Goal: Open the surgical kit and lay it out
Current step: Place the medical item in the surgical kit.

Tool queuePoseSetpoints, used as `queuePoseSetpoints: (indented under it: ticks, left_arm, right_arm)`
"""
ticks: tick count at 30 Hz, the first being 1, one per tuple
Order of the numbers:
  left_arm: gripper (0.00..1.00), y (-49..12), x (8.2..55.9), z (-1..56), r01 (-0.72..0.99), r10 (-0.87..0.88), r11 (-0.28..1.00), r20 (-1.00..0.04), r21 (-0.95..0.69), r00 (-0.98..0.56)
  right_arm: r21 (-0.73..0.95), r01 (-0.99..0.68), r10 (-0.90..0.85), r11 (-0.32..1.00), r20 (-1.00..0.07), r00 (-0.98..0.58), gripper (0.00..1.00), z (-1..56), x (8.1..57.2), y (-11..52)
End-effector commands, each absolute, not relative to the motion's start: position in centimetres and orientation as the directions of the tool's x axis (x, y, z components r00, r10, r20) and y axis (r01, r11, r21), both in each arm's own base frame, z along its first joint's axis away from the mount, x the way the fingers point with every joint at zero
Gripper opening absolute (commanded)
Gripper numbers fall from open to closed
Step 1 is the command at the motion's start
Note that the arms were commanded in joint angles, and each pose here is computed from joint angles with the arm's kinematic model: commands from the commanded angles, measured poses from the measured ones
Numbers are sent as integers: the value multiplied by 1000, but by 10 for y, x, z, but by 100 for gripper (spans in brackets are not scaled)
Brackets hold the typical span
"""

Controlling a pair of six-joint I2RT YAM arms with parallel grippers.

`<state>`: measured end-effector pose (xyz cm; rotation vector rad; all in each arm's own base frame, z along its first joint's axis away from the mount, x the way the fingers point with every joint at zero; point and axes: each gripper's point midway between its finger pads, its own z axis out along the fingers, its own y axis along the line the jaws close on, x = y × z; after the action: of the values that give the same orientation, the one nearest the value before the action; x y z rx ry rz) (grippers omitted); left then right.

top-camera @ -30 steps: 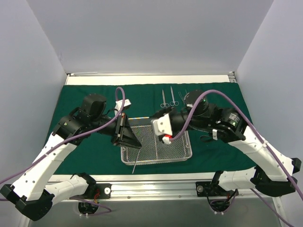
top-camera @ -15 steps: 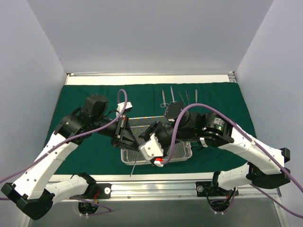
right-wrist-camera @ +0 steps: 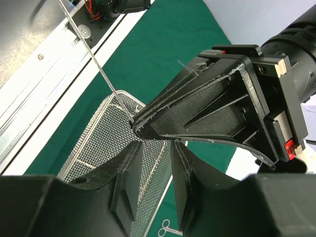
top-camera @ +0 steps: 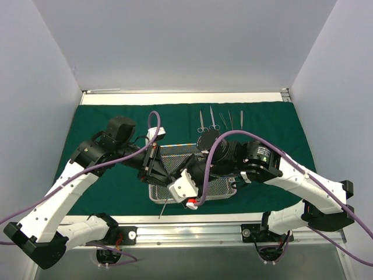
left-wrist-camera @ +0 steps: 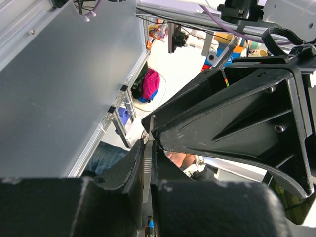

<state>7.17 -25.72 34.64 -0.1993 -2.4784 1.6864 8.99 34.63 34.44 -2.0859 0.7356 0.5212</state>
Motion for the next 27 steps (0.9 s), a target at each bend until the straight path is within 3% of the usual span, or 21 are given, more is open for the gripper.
queuePoseSetpoints:
  ticks: [1, 16, 24, 27]
  left_arm:
    - [2, -256, 68, 351, 48, 217, 337, 27, -940, -976]
    - [2, -257, 67, 359, 43, 230, 318, 33, -947, -973]
    - [2, -256, 65, 358, 40, 231, 321, 37, -946, -972]
    - [2, -257, 67, 359, 43, 226, 315, 31, -948, -974]
  right_arm:
    - [-576, -658, -311, -485, -589, 746, 30, 344, 86, 347]
    - [-575, -633, -321, -519, -555, 767, 23, 334, 78, 351]
    - [-584, -631, -316, -511, -555, 770, 0, 337, 79, 357]
    - [-585, -623, -321, -519, -542, 777, 0, 333, 80, 355]
